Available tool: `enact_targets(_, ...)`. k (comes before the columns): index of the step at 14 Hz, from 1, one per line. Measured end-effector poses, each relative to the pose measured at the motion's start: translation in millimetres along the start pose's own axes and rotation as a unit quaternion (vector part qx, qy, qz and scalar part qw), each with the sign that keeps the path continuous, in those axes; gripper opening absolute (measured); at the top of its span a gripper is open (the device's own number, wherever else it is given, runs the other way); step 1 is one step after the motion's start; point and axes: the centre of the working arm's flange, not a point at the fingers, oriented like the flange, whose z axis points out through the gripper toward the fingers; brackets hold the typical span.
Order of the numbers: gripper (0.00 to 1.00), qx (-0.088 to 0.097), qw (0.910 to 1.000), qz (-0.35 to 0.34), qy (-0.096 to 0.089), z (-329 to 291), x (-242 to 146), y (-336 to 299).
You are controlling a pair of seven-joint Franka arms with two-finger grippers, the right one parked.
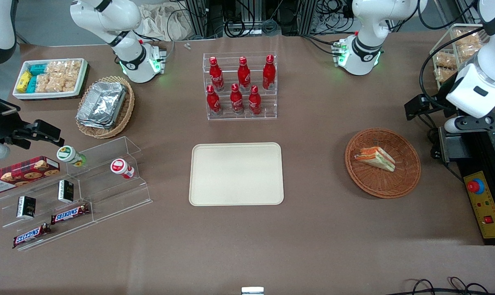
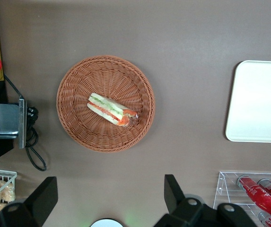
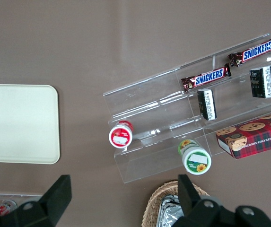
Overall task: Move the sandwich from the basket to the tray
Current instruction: 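Move the left gripper over the sandwich in the wicker basket, then lower the left gripper and close it on the wrapped sandwich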
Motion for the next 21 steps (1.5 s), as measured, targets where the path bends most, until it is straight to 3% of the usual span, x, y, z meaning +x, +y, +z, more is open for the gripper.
enact_targets(7, 1.00, 0.002, 0.9999, -0.004, -0.013, 5, -2, -3)
enact_targets(14, 1.00, 0.013, 0.9963, -0.058, -0.063, 96, 12, -25)
enact_targets(18, 1.00, 0.028, 0.9791, -0.184, -0.082, 181, 12, -21)
enact_targets(21, 1.00, 0.031, 0.9529, -0.294, -0.067, 225, 19, -17)
